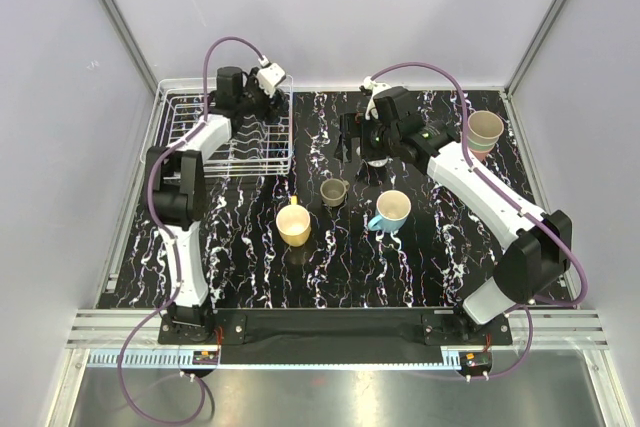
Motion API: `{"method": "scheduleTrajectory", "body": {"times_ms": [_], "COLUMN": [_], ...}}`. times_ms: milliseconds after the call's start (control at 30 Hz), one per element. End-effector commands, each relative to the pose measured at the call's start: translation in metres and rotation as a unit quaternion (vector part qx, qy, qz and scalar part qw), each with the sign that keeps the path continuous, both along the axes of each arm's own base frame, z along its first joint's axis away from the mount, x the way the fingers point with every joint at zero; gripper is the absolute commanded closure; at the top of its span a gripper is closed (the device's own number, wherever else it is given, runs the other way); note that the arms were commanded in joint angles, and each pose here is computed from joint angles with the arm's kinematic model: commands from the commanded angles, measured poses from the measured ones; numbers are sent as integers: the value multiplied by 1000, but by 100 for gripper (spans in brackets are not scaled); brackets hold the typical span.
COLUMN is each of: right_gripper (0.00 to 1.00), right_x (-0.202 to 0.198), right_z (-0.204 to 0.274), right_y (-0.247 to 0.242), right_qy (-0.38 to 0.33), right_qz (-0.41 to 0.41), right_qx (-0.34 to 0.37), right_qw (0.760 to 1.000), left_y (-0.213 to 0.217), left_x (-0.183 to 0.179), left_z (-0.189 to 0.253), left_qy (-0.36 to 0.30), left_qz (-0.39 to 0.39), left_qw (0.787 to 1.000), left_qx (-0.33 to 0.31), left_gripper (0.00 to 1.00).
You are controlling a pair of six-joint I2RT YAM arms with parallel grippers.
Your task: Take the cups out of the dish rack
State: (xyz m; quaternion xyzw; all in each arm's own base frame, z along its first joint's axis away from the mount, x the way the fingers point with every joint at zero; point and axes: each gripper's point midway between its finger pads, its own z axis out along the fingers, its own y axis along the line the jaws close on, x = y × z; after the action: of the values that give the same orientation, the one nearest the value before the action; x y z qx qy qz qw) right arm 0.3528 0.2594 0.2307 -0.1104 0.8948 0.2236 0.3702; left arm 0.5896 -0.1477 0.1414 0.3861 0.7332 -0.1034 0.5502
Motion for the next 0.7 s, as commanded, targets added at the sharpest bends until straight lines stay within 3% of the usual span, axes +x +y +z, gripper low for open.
{"method": "scheduleTrajectory", "body": {"times_ms": [0,200,300,533,667], "right_gripper": [0,0,0,4,10], "right_x": [4,8,11,38,51], "right_z": [12,22,33,93,117], "right_y": [9,26,38,36,41], "right_qy": [-12,-10,-1,-16,-20], "right_qz": [6,21,44,42,49], "right_qx": [30,75,142,323,393], "right_qw": [999,997,989,945,918], "left_y": [-4,-13,-24,-49,-60], "left_x": [-3,-36,-64,-130,-169], "left_z": [91,131,165,226,253], "left_qy": [-76,-46,-36,13,-4], "left_qz": [9,10,-10,-77,-122], "left_qw": [996,992,983,947,925], "left_qx": [-44,-120,-179,-311,-360], "left_gripper": [100,100,100,100,100]}}
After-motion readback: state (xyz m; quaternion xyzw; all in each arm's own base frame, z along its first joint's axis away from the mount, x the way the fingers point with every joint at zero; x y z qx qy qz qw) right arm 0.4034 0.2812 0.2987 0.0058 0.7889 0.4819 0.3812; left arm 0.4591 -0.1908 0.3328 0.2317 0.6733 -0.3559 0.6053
